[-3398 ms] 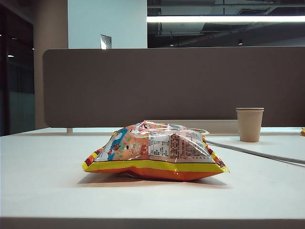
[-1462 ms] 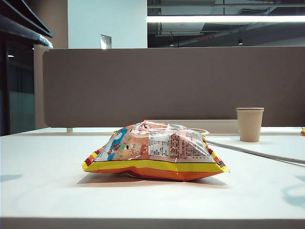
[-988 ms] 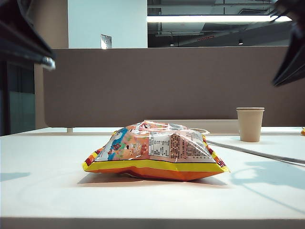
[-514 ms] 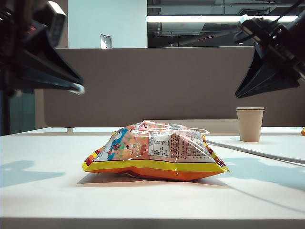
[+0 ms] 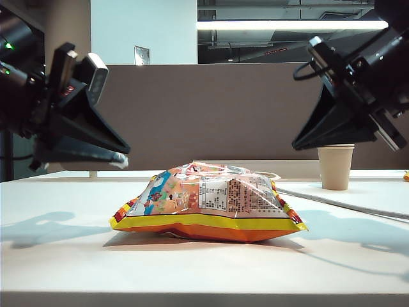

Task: Pick up a bag of chips and put them in the box.

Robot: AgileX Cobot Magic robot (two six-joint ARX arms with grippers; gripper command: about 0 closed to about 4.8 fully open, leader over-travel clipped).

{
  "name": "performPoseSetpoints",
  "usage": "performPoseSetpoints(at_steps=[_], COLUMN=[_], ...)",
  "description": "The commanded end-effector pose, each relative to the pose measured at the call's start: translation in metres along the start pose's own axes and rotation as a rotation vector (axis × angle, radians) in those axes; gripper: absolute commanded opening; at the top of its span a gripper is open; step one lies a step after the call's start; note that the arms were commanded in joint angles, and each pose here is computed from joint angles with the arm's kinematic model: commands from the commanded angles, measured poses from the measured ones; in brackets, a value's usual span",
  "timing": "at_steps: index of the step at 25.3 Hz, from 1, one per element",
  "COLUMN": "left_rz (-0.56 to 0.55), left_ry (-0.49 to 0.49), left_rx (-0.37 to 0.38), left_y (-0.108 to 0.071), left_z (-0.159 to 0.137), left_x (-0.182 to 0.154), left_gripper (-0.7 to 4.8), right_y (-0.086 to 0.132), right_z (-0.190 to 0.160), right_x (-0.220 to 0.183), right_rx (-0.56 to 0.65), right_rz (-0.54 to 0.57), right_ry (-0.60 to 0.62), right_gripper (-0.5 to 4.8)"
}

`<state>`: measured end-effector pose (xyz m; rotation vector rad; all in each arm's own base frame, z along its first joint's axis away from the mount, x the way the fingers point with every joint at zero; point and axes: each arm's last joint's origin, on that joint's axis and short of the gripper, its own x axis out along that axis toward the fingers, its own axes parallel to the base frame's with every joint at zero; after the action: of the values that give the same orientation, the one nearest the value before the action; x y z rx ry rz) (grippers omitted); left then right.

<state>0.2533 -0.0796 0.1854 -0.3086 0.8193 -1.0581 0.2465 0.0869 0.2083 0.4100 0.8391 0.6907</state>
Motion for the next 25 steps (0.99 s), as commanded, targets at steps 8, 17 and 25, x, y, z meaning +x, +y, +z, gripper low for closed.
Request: performPoseSetpoints(at_steps=[8,17,25], left_rz=[-0.019,-0.088,-0.099], left_ry=[0.011,-0.021,-0.026], left_rx=[-0.042,-0.098,-0.102], left_y=[0.02,0.035,0.039], left_z=[-0.004,-0.003,0.0], left_x=[0.016,0.029,0.032], left_gripper=[1.94,4.79,4.79], right_y=[0.003,0.003,0.004], right_z=[0.004,0.004,0.005], right_x=[0.0,0.0,0.0], right_rx=[-0.028,-0.033,-0.053], right_rz=[0.068,0.07,0.073], right_ry=[-0.01,-0.009,-0.019], right_gripper=[0.14,0.14,0.13])
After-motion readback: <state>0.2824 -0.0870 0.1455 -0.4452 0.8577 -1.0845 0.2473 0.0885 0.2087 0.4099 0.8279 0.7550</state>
